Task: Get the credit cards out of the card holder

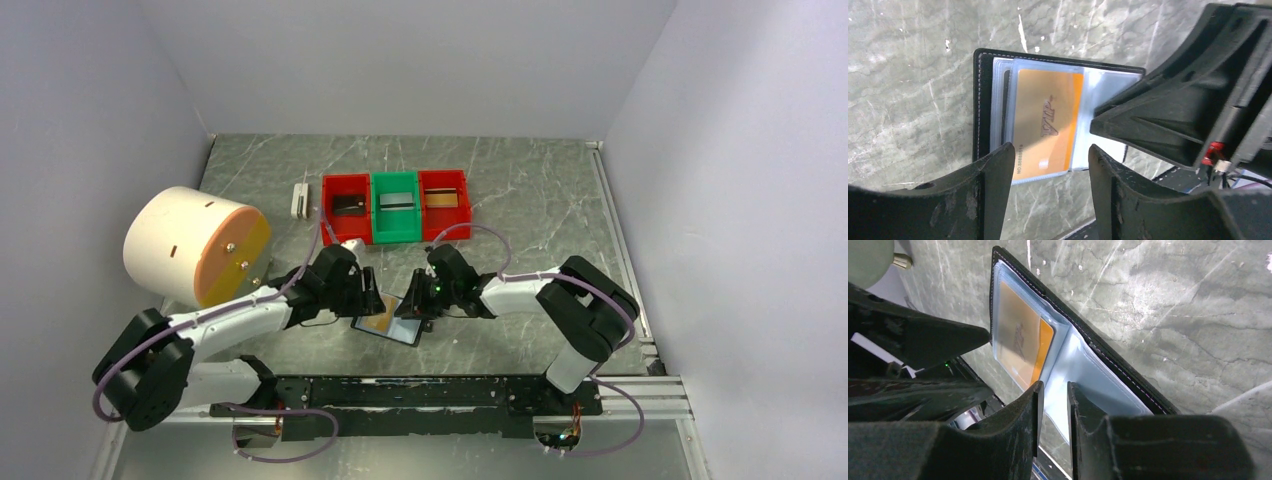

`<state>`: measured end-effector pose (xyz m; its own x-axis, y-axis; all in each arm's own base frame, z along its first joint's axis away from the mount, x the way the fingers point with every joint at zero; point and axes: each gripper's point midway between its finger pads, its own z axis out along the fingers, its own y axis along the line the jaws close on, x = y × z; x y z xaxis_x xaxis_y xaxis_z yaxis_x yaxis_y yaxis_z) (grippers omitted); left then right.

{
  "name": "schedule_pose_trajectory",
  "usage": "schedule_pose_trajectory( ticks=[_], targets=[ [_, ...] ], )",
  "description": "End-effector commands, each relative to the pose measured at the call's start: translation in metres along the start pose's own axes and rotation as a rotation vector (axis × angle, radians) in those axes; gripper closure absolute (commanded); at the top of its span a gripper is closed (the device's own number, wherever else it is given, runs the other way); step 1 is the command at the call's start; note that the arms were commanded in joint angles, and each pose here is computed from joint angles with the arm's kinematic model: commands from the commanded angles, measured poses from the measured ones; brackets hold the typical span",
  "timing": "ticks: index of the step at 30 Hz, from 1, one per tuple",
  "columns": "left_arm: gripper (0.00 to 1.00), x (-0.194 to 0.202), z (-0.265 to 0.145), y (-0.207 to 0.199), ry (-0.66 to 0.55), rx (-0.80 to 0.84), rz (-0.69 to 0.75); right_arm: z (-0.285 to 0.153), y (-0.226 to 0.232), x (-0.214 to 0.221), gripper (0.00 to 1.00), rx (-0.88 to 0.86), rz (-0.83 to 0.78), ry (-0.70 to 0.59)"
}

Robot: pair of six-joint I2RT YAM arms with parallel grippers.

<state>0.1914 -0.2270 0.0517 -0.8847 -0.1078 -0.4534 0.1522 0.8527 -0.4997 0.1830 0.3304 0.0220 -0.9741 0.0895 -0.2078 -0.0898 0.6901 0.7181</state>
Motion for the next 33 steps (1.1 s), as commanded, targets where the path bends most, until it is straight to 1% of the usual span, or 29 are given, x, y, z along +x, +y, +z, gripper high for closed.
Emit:
schedule_pose_trajectory(
  ticks=[1,4,9,13,17,20,22,24,25,27,29,33],
  targets=[
    [0.40,-0.002,0.006,0.001,0.033,-0.021,0.031,0.002,-0.001,0.005,0.72,-0.014,0.011,0.007],
    [0.43,0.002,0.011,0.007,0.053,-0.047,0.017,0.003,0.004,0.006,0.72,-0.036,0.033,0.005],
    [0.51,0.011,0.014,0.006,0.080,-0.018,0.021,0.008,0.005,0.004,0.72,-0.037,0.042,0.002],
    [0.54,0.019,0.013,0.011,0.104,-0.019,0.020,0.014,0.000,0.004,0.72,-0.015,0.061,0.011],
    [0.56,0.026,0.011,0.016,0.108,-0.027,0.001,0.014,0.003,-0.002,0.73,-0.009,0.060,-0.013],
    [0.57,0.031,0.011,0.018,0.115,-0.022,-0.004,0.013,0.008,-0.003,0.77,-0.031,0.068,-0.011],
    [0.59,0.033,0.013,0.019,0.123,-0.026,-0.007,0.014,0.008,-0.004,0.83,-0.026,0.072,-0.007],
    [0.61,0.034,0.014,0.021,0.130,-0.036,-0.009,0.014,0.008,-0.004,0.86,-0.024,0.071,-0.008],
    [0.61,0.034,0.014,0.023,0.133,-0.049,-0.009,0.014,0.008,-0.004,0.89,-0.031,0.068,-0.008],
    [0.60,0.032,0.014,0.025,0.130,-0.067,-0.009,0.012,0.007,-0.005,0.93,-0.034,0.069,-0.010],
    [0.60,0.031,0.013,0.026,0.122,-0.078,-0.009,0.010,0.009,-0.006,1.00,-0.057,0.076,0.004],
    [0.57,0.028,0.013,0.028,0.114,-0.093,-0.011,0.006,0.008,-0.007,1.00,-0.054,0.067,-0.002]
  ],
)
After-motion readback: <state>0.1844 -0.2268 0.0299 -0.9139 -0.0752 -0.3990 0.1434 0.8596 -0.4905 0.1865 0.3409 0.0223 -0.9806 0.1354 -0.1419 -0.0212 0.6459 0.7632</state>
